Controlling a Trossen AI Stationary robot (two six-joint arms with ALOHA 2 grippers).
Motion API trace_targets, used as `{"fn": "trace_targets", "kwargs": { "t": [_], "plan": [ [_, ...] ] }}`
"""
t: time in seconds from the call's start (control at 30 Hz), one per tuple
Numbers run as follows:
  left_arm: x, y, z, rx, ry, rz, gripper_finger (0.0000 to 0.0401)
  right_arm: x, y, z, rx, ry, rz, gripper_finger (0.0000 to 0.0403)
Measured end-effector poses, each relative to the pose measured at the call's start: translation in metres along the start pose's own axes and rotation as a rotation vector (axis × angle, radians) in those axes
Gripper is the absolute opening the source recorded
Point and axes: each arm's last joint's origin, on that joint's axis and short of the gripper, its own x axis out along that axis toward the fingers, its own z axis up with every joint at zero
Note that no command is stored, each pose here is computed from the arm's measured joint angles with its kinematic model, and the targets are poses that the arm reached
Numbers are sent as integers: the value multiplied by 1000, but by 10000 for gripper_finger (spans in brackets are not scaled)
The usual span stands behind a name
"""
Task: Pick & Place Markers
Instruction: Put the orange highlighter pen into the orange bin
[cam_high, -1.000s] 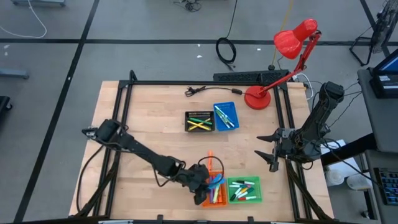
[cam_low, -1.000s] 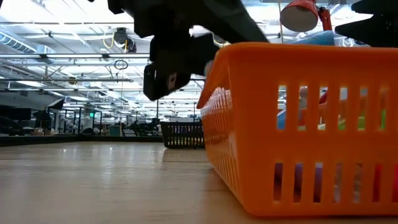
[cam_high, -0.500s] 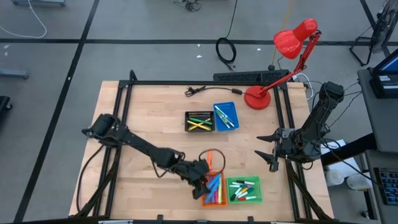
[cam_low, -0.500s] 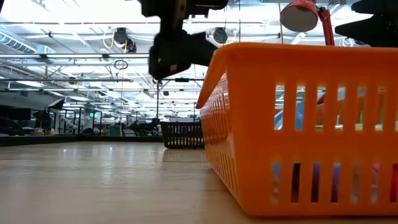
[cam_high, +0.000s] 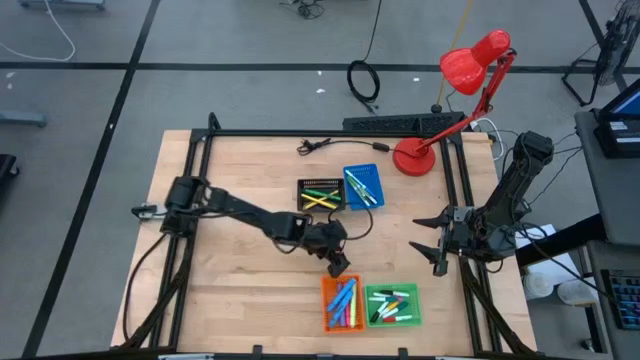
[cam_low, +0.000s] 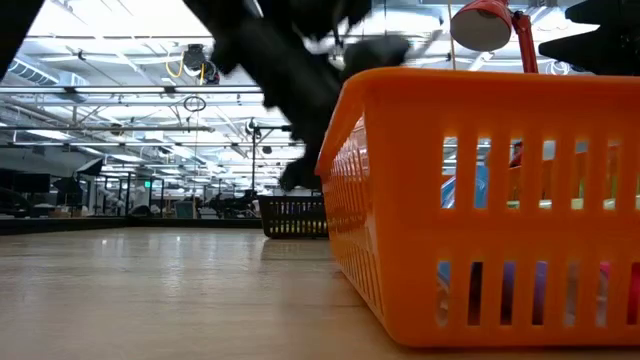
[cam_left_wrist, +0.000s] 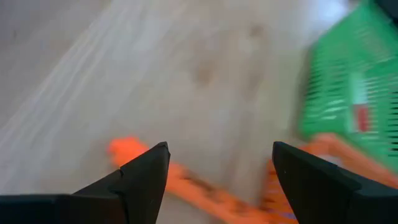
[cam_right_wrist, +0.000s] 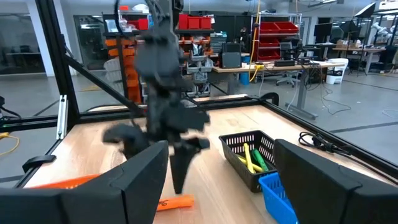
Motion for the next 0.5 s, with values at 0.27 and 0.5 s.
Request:
{"fn": "trace_targets", "kwargs": {
  "t": [0.27, 0.5],
  "plan": [
    [25, 32, -3, -130, 137, -3, 292, 0, -1, -2, 0, 0, 0, 279],
    [11, 37, -5, -205, 286, 5, 292, 0, -1, -2, -2, 1, 0, 279]
  ]
}}
